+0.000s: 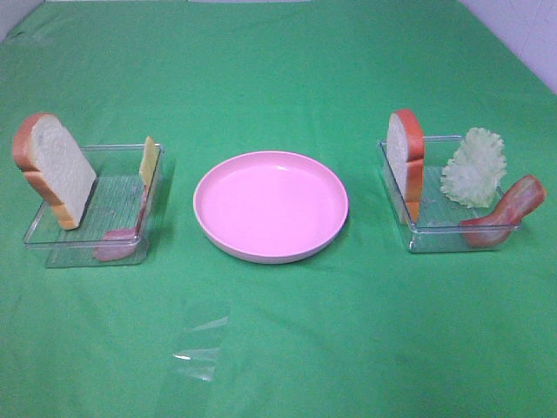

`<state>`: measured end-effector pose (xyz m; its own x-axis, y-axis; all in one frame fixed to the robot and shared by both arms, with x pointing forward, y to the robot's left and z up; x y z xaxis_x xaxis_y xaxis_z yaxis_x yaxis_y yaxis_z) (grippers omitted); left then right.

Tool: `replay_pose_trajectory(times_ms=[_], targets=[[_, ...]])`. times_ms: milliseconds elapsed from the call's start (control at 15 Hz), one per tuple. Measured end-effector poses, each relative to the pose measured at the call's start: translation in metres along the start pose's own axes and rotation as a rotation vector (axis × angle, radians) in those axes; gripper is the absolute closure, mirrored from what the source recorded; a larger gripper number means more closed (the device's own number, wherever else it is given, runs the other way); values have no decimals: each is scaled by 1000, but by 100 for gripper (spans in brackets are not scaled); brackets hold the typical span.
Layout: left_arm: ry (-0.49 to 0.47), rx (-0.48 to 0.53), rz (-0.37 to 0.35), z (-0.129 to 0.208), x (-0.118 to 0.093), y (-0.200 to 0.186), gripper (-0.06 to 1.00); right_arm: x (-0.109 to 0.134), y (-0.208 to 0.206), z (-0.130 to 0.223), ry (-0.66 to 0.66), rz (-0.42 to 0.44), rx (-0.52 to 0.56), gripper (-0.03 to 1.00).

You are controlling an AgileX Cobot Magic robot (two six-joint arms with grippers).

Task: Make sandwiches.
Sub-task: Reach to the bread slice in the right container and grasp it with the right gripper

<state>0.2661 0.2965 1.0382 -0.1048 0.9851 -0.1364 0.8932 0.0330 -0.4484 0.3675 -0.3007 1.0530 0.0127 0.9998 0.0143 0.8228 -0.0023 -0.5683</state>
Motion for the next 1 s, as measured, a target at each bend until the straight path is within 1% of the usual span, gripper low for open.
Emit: replay_pose_trajectory(times_ms=[67, 133, 200, 267, 333, 467, 667, 800, 933, 1000], targets=[[0, 0, 0, 0, 0, 0, -4, -1, 5, -7, -2, -1, 22, 1], [0, 0, 0, 0, 0, 0, -4, -3, 27, -34, 0, -4, 106, 1], [0, 0, 0, 0, 0, 0, -4, -3, 27, -34, 0, -4, 106, 1], [0, 0, 0, 0, 0, 0, -5, -5, 54, -62, -3, -11, 193, 1], [0, 0, 0, 0, 0, 0, -5, -6, 61, -68, -5, -13, 218, 1], [0, 0, 0, 0, 0, 0, -5, -8, 86, -92, -12, -23, 293, 1], [0, 0, 0, 0, 0, 0, -5, -7, 117, -120, 1, -57, 393, 1], [0, 0, 0, 0, 0, 0, -5, -7, 134, -134, 4, -69, 438, 1], [0, 0, 0, 0, 0, 0, -5, -7, 146, -139, 8, -78, 467, 1], [0, 0, 0, 0, 0, 0, -5, -2, 151, -141, -4, -89, 480, 1]])
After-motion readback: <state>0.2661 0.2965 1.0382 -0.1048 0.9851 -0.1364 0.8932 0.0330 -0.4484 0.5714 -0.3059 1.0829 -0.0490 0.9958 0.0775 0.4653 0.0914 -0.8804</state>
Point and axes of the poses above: a point on each arm's last joint axis where the gripper is mounted, y pointing out along that axis toward the gripper, x along the wrist's bending axis when the last joint is at zero, z = x × y, the point moved 4 cm from there along y, pointing out along that axis toward the gripper, and after that the axes turned 4 degrees about -y, right-handed, at the moved point
